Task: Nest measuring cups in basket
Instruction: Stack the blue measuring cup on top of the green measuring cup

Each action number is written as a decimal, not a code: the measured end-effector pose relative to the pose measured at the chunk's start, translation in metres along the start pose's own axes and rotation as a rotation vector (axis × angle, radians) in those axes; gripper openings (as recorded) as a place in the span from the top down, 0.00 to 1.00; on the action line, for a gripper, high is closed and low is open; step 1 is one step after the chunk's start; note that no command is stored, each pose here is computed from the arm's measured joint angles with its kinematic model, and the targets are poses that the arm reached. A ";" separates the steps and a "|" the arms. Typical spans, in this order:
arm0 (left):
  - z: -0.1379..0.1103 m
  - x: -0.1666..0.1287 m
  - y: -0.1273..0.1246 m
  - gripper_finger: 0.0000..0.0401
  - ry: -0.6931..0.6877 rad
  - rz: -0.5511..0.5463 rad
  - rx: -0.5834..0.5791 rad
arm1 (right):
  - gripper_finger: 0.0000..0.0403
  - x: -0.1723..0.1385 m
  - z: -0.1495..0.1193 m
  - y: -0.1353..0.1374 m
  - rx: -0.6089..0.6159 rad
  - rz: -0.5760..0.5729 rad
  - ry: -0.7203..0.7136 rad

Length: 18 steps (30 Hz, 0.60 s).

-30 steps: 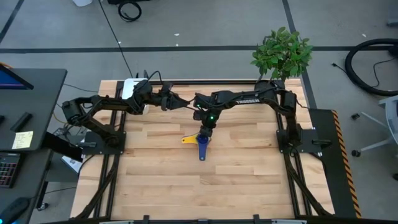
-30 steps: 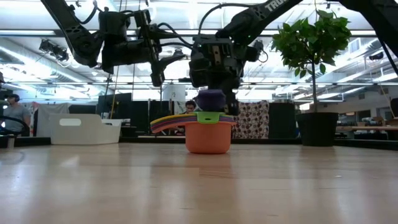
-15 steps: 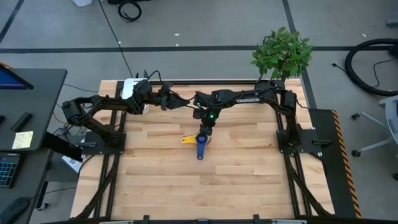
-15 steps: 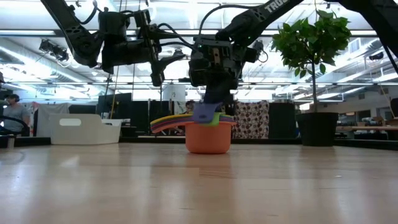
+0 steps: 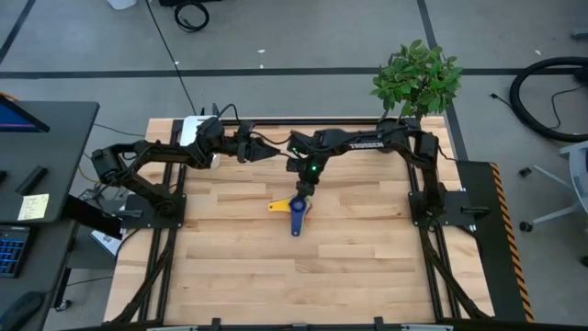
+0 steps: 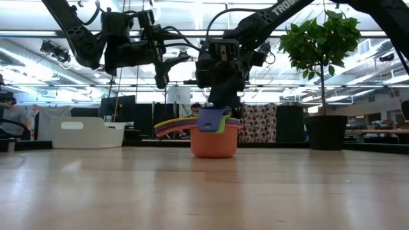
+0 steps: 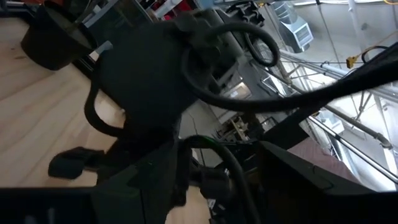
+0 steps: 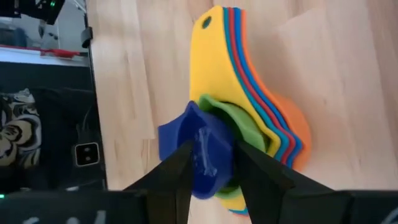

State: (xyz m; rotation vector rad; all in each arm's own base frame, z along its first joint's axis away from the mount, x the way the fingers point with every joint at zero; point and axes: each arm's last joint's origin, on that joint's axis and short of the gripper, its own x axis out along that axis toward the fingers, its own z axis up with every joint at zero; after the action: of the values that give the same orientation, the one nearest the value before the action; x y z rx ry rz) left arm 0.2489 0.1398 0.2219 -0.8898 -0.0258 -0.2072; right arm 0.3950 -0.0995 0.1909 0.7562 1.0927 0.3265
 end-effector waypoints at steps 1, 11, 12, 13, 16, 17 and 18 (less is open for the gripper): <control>0.001 -0.001 0.001 0.44 0.004 -0.001 0.000 | 0.69 -0.001 -0.001 -0.001 0.011 0.001 0.005; 0.007 -0.010 0.005 0.44 0.041 -0.020 -0.002 | 0.69 -0.013 -0.004 -0.012 0.061 0.002 0.027; 0.007 -0.010 0.005 0.44 0.041 -0.020 -0.002 | 0.69 -0.015 -0.003 -0.012 0.055 0.012 0.024; 0.007 -0.010 0.005 0.44 0.041 -0.020 -0.001 | 0.69 -0.017 -0.001 -0.011 0.046 0.025 0.019; 0.008 -0.011 0.006 0.44 0.054 -0.027 0.003 | 0.69 -0.023 0.003 -0.006 0.031 0.053 0.017; 0.008 -0.012 0.006 0.44 0.068 -0.031 0.006 | 0.69 -0.026 0.005 -0.003 0.026 0.056 0.018; 0.008 -0.013 0.007 0.44 0.085 -0.037 0.007 | 0.69 -0.028 0.006 0.000 0.017 0.058 0.021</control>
State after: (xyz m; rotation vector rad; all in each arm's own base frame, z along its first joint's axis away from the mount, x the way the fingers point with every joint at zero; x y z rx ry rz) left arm 0.2382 0.1521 0.2201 -0.8731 0.0358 -0.2793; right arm 0.3880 -0.1187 0.2115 0.8024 1.0960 0.3750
